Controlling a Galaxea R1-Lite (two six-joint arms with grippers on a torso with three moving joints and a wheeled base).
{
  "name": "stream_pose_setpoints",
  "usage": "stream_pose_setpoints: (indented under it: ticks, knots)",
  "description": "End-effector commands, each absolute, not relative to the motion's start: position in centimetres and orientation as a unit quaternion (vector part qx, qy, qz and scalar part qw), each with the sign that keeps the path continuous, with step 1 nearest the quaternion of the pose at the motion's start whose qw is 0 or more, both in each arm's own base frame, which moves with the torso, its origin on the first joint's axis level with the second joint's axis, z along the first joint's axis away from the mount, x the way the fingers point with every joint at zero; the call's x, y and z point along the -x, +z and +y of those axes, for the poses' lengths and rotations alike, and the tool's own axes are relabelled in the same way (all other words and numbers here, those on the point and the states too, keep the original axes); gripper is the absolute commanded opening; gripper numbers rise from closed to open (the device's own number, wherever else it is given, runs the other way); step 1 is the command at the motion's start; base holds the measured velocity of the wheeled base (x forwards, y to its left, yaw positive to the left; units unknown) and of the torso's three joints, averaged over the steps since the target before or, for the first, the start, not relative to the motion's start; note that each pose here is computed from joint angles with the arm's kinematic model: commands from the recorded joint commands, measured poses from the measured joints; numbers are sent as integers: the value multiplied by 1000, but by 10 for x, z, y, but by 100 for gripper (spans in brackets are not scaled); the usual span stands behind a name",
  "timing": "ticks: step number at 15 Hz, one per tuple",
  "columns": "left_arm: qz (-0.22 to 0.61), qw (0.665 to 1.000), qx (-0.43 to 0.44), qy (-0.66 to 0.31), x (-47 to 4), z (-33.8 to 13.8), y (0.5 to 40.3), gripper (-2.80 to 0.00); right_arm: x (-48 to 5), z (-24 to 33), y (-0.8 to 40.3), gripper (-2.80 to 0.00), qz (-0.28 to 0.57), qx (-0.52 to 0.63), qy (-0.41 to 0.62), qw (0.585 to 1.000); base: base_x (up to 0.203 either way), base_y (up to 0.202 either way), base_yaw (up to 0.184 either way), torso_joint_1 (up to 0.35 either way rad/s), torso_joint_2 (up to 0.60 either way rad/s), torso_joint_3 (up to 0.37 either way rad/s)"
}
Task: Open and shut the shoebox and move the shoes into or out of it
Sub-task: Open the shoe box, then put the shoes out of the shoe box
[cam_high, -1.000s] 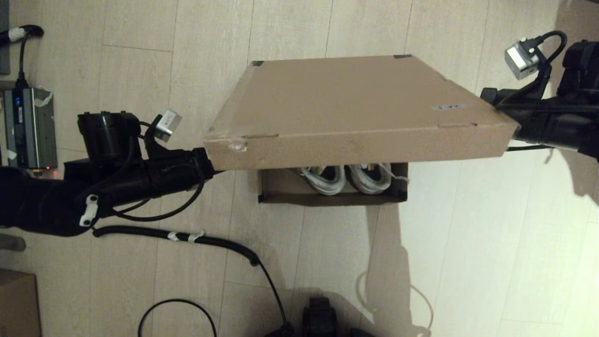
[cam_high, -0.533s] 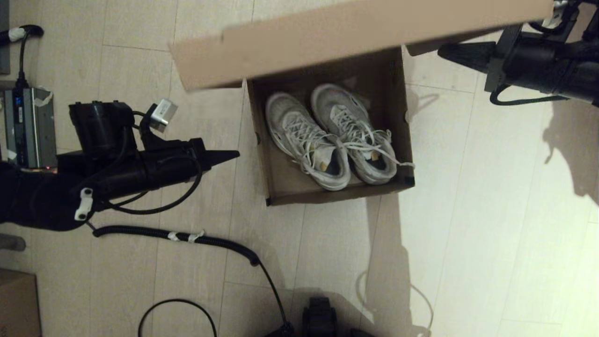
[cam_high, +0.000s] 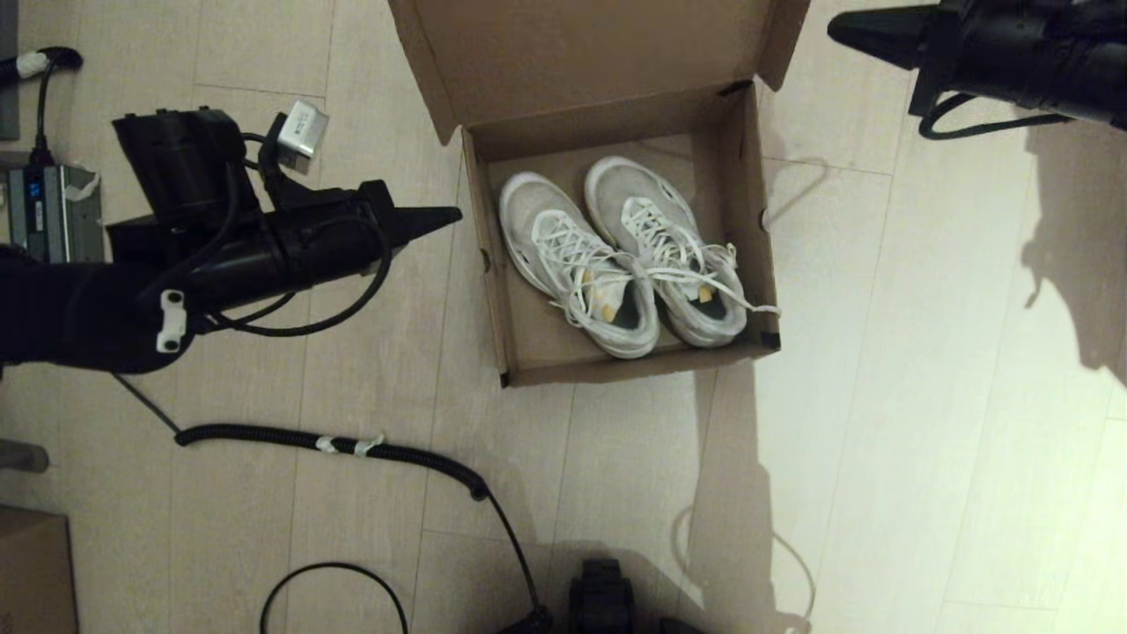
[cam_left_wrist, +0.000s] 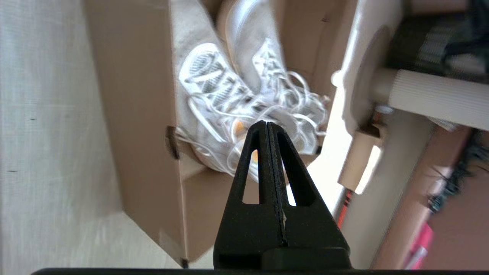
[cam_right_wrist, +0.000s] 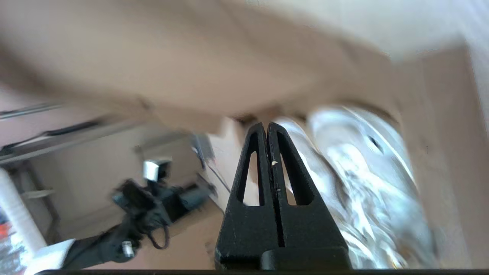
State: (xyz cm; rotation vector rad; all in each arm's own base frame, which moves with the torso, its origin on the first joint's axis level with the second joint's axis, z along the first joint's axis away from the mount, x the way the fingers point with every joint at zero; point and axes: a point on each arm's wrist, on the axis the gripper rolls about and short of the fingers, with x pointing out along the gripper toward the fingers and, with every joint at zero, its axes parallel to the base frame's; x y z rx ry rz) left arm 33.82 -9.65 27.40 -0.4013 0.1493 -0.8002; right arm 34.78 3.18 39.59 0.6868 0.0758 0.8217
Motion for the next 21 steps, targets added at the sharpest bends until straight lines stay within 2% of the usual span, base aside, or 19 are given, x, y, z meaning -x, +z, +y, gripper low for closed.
stream_pose_setpoints:
  ticks: [1,2,4,6,9,13,21]
  knots:
    - [84,910,197,-355,-348,-99,259,-280,-367,29,371,-280,62,-317,367,872,0,0,0,0,0,0]
    - [80,918,191,-337,-354,-100,250,-280,-380,27,352,-280,58,-278,329,901,0,0,0,0,0,0]
    - [44,930,166,-323,-363,-101,241,-280,-403,24,320,-280,34,-169,188,967,0,0,0,0,0,0]
    - [21,941,141,-308,-372,-102,236,-280,-415,37,302,-280,36,-97,117,988,0,0,0,0,0,0]
    - [14,956,119,-269,-391,-105,222,-280,-419,54,283,-280,61,-80,91,991,0,0,0,0,0,0]
    - [1,964,106,-245,-417,-112,208,-280,-410,76,259,-280,96,-79,115,986,0,0,0,0,0,0]
    - [0,955,108,-276,-437,-149,192,-280,-327,101,233,-280,180,-66,177,966,0,0,0,0,0,0]
